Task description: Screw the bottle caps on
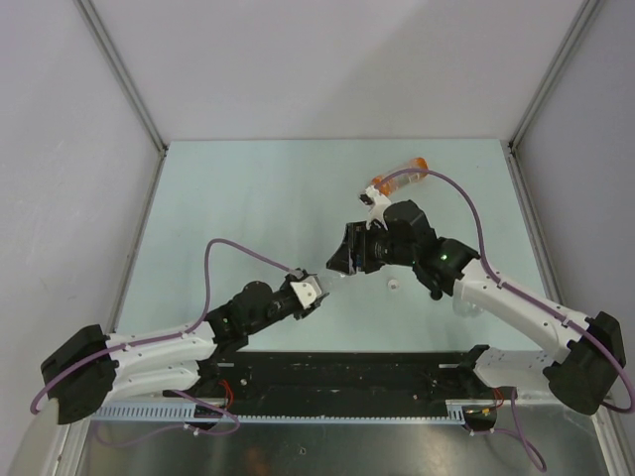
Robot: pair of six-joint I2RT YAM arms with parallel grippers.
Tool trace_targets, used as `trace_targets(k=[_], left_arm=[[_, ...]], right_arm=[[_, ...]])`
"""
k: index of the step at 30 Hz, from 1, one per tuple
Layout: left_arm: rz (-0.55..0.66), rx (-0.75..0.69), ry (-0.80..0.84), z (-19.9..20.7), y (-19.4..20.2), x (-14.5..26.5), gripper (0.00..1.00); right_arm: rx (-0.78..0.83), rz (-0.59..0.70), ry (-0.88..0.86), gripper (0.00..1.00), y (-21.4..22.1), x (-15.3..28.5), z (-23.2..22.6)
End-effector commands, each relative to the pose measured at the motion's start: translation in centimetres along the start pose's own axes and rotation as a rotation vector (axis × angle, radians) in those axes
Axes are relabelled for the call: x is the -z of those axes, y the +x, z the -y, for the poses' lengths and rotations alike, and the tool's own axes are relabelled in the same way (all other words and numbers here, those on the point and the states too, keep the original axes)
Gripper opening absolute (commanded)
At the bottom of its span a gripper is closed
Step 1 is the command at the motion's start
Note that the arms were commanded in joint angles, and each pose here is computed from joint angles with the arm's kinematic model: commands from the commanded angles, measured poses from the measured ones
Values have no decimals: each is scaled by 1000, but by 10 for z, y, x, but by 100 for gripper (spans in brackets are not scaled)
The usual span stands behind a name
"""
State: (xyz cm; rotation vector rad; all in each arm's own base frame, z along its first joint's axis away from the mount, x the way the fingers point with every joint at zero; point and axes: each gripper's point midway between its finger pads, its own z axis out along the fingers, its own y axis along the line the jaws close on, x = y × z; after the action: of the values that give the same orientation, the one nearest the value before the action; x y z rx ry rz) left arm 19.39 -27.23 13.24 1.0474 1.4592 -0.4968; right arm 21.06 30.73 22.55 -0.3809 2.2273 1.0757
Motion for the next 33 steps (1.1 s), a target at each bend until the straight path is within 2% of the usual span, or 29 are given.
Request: trace_targets(k=[1,5,8,10,18,23,29,33], left_arm=[[358,-2,-63,-22,-111,1,0],[339,16,-84,-25,-105,0,0],[328,24,-74,-22,-99,0,0],[325,28,-63,-20,-96,1,0],[304,40,-39,-12,-82,2,0],[307,52,-5,-5,-78,5,0],[322,49,99,16,-69,14,0],[354,35,190,31,-67,25,0]], right_arm=[[50,-54,13,62,13,3,4],[78,-45,-29,77,11,9,-5],[109,-11,-46,94,4,16,-10],[142,21,-75,98,-3,22,-17],[302,215,-216,99,-37,63,-59],[432,312,-220,99,-49,90,-66],[711,303,-386,99,-27,120,-89],[904,301,-493,94,-5,127,-93]])
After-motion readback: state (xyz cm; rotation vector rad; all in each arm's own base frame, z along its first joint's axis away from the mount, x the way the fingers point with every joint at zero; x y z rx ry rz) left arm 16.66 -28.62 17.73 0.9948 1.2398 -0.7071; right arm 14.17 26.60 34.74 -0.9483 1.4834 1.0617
